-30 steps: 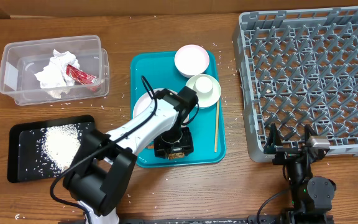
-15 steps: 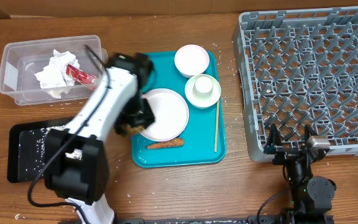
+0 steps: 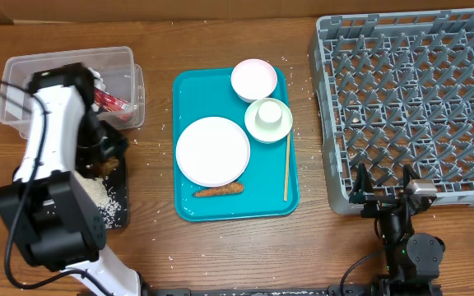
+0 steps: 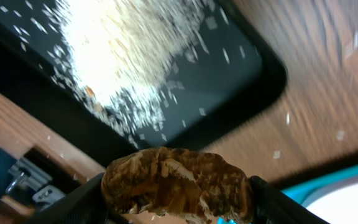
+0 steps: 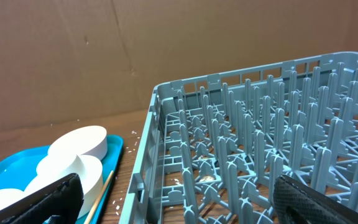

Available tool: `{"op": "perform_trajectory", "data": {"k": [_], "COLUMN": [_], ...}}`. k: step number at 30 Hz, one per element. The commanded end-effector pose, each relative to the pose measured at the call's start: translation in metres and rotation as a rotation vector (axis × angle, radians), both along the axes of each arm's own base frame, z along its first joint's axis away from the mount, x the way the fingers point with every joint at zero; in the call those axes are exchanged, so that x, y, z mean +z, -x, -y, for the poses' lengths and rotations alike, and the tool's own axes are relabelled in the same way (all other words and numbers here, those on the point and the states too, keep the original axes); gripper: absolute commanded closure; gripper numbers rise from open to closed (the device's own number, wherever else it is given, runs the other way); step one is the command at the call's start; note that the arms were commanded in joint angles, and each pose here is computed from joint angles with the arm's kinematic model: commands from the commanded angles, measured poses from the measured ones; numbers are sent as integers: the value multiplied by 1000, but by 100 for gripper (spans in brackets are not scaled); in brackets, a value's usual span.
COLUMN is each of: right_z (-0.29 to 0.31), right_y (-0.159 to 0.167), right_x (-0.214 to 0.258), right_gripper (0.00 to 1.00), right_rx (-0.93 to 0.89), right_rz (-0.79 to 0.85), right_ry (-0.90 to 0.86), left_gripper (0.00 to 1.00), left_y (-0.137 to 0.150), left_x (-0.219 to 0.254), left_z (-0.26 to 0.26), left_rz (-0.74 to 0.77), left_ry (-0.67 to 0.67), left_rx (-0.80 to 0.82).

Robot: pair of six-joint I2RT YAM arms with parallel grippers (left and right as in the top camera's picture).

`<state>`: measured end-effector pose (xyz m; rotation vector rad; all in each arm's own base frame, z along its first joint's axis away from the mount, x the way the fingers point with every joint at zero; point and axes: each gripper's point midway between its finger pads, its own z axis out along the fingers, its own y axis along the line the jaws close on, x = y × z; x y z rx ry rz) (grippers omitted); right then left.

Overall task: Sort waste into correct bins and load items into the dishwasher
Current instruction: 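Carry the brown scrap left and release it onto the black tray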

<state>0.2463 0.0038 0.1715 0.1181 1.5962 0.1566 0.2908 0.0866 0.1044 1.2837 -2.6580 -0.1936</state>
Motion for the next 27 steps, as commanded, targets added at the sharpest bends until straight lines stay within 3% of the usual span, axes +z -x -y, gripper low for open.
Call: {"op": "perform_trajectory", "data": {"k": [1, 17, 23, 27], "right_z": [0, 0, 0, 0], "right_y": [0, 0, 0, 0], "right_x": [-2, -2, -2, -2], "right_gripper": [0, 0, 0, 0], "right_rx": [-4, -4, -4, -4], "right_rz": [4, 4, 4, 4], "right_ry": [7, 7, 7, 7], "left_gripper": [29, 28, 0, 0], "left_y": [3, 38, 40, 40], "left_x": [-5, -38, -38, -38], "left_z": [-26, -73, -74, -66], "left_rz": [12, -34, -41, -40], "left_ry": [-15, -88, -84, -45], "left_rx": [55, 229, 234, 239]}}
